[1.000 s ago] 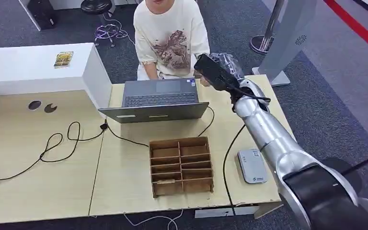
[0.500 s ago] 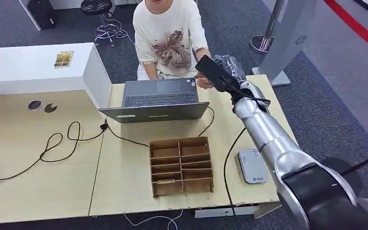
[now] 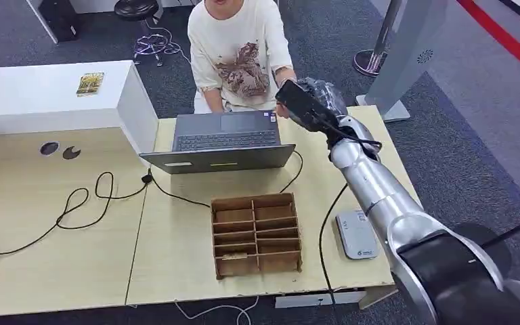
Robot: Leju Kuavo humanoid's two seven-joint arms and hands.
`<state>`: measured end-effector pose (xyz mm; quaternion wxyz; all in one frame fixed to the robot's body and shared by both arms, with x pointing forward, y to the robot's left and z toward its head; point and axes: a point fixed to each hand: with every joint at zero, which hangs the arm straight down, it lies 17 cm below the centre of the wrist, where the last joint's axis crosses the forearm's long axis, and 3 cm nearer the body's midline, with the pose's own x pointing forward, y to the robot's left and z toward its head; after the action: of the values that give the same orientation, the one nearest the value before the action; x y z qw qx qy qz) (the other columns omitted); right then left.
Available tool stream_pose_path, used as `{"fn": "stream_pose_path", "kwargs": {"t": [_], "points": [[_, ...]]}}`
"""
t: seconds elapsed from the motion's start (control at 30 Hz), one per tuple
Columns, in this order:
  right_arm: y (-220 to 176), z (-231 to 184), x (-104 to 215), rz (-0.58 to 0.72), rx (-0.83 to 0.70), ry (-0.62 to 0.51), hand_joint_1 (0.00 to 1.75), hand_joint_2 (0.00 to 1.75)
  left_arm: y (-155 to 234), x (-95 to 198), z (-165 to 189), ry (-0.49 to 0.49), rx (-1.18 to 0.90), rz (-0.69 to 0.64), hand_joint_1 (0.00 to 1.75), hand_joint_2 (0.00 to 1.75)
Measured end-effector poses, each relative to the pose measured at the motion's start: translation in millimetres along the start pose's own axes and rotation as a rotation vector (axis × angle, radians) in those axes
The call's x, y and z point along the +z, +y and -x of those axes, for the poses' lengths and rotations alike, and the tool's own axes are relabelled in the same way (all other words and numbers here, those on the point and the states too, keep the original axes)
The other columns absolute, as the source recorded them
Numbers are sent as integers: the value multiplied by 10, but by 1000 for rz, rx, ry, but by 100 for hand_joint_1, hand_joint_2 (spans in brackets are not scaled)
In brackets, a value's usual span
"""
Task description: Pass the card to the sensor for recognition and then transmit it.
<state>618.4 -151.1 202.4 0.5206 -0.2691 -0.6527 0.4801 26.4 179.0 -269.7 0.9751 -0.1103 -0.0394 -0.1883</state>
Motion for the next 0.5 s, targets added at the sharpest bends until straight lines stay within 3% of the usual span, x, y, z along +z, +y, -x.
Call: {"fn": "stream_pose_path", "kwargs": {"t": [0.5], "points": [[-115,172,44,53,29,18,0,175,4,-1,-6,-1,-7,-3,0,175]]}}
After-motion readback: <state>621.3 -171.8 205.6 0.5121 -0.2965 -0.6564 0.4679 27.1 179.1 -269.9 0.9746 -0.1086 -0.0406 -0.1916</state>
